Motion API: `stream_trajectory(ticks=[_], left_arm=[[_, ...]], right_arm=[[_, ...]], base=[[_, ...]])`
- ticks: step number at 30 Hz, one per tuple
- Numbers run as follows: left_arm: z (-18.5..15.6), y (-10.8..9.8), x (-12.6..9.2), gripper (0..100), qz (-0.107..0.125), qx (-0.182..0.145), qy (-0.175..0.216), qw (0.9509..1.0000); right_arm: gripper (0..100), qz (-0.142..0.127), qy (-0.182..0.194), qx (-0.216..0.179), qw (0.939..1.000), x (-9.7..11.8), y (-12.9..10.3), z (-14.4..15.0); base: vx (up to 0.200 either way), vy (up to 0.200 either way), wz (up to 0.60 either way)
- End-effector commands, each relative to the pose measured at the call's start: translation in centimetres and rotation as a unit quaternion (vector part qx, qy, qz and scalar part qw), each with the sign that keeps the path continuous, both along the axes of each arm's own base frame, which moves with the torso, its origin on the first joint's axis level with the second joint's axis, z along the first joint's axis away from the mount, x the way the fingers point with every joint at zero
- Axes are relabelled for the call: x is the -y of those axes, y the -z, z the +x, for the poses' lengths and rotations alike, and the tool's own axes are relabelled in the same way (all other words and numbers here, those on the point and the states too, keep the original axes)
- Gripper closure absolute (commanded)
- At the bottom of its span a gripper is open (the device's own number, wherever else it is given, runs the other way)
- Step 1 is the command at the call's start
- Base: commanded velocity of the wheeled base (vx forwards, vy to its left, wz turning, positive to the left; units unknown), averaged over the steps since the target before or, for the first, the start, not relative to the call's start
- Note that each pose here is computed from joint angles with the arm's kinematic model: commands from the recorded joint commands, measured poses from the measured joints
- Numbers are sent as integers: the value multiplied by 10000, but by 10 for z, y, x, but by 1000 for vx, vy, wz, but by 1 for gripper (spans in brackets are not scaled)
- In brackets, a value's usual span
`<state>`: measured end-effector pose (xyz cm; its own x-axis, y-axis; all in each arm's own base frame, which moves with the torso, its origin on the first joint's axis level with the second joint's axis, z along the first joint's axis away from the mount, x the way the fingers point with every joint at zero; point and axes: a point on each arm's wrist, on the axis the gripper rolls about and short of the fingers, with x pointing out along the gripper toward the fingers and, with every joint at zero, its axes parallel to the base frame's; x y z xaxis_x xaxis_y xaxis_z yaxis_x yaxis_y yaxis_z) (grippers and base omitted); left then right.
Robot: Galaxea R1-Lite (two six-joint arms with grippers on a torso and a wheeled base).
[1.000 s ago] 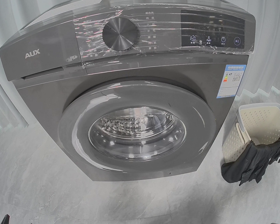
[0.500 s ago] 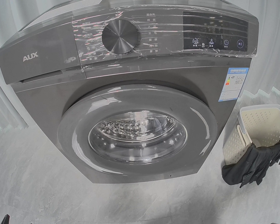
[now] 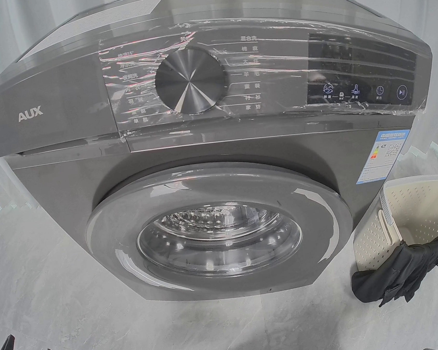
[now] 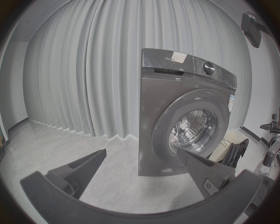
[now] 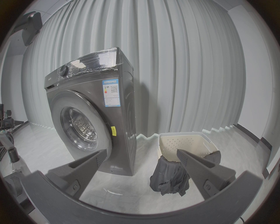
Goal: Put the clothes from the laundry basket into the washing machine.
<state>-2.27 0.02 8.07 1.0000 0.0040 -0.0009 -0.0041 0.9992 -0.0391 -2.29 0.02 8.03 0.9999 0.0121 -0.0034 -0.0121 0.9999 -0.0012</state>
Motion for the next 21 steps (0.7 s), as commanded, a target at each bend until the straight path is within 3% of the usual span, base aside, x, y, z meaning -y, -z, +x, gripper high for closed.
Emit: stream_trajectory(ticks=[1, 7, 21], left_arm=[[0, 5, 0, 0, 4, 12, -3, 10000], [0, 5, 0, 0, 4, 12, -3, 10000], [0, 5, 0, 0, 12, 20, -3, 10000]], right_arm=[[0, -1, -1, 2, 10000, 0, 5, 0], [0, -1, -1, 2, 10000, 0, 5, 0], [0, -1, 7, -21, 10000, 0, 5, 0]], base=[[0, 200, 0], [0, 200, 0], [0, 0, 0]])
